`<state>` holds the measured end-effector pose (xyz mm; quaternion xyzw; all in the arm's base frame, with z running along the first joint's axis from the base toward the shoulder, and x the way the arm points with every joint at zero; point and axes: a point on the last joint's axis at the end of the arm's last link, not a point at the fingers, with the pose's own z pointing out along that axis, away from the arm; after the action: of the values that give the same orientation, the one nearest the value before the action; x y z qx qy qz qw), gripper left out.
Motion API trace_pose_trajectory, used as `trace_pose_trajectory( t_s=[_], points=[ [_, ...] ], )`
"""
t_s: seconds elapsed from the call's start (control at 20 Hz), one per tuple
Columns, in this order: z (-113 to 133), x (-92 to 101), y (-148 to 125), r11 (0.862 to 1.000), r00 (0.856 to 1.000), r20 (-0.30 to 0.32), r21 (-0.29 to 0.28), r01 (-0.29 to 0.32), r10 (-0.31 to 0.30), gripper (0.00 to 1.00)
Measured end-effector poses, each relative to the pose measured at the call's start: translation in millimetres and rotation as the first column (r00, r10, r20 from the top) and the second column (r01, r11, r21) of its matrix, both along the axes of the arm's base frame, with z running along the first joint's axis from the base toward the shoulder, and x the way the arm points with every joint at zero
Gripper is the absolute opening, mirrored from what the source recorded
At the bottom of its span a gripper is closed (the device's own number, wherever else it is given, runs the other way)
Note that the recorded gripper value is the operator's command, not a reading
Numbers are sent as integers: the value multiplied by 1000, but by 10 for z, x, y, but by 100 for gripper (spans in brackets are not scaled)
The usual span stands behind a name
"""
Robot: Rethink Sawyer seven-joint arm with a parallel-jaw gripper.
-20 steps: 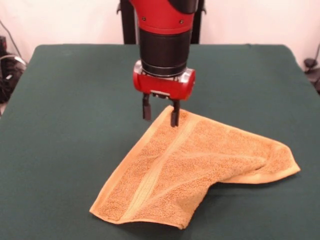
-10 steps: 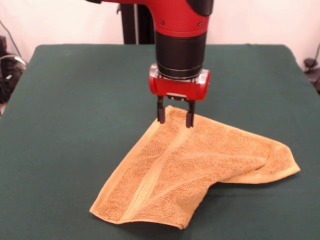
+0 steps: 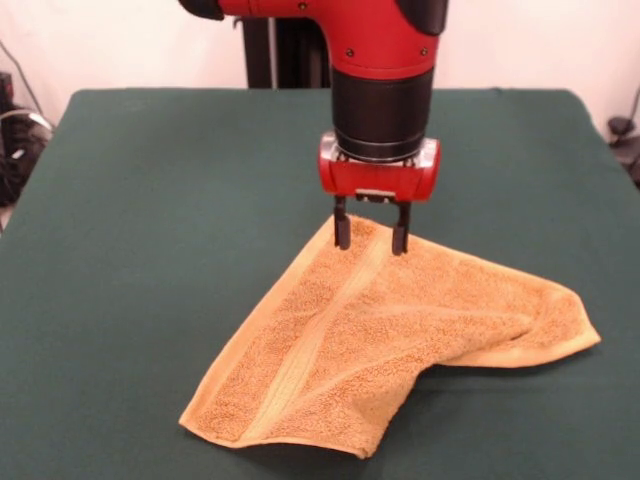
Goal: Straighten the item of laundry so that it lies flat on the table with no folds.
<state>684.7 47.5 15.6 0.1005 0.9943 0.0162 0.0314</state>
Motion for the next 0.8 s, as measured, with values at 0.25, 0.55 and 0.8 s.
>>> trace_pose_trajectory(
  t_s=[0.25, 0.55, 0.8],
  points=[
    [-2, 28, -27, 1000, 1000, 8, 14, -12, 12, 100],
    [6, 70, -95, 999, 1000, 14, 38, -20, 19, 100],
    [8, 75, -106, 998, 999, 9, 47, -34, 34, 100]
  ],
)
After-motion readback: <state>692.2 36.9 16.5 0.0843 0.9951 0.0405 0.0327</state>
